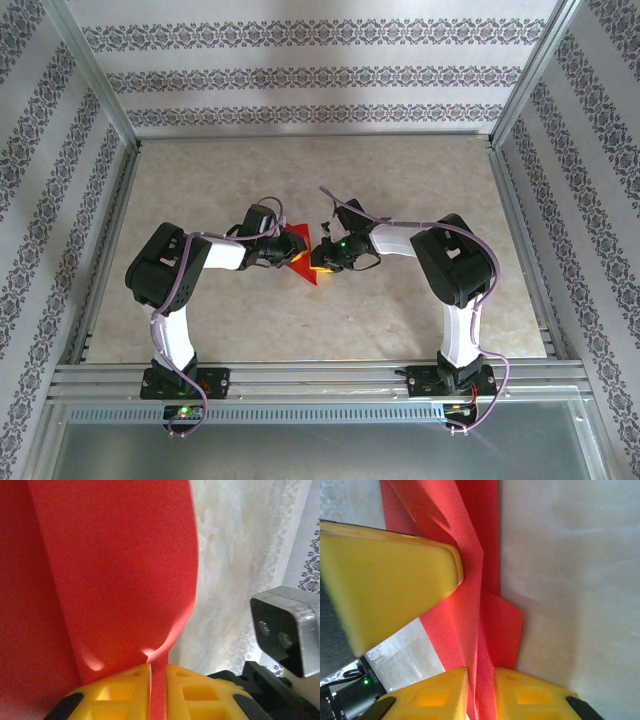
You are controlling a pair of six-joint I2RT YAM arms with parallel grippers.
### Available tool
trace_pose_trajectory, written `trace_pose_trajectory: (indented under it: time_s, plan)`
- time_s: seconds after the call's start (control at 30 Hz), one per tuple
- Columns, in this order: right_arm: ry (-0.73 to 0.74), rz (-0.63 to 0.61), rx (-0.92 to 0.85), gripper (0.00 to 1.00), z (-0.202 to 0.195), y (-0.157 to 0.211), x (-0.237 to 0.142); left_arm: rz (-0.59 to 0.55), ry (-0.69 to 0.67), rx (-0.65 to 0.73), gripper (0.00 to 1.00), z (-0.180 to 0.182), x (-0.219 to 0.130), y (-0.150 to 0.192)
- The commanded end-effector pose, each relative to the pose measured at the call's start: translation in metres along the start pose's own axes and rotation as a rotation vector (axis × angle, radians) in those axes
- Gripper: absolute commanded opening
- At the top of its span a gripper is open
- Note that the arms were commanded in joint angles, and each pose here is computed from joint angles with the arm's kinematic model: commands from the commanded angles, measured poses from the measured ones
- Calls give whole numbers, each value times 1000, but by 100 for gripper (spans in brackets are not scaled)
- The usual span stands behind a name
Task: Fold a paper plane with a square sheet of paper (pick it up from the middle)
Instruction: Fourth fold the wing at the center of the table.
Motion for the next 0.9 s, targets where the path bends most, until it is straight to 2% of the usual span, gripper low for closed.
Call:
trace_pose_trajectory:
  time_s: [0.0, 0.13, 0.43, 0.87]
  plan:
    - [-5, 21, -25, 19, 4, -1, 5, -45, 76, 23, 16, -20, -11, -12]
    - [-2, 12, -36, 17, 4, -2, 3, -66, 50, 45, 18, -24, -20, -15]
    - [-3, 3, -55, 15, 5, -3, -1, -62, -47, 64, 19, -8, -22, -15]
    - [-14, -4, -89, 21, 13, -5, -3, -50, -51, 55, 20, -3, -14, -18]
Point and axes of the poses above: each hand's point on the last joint's axis, 136 mm out from that joint toward the fingers, its own x axis out along the fingers, its own z axis along the line the jaws close on, y = z × x, the point moved 6 cm from there along -x, back along the fingers, and after that the axes turned 11 degrees about x, right-handed, at the moved point
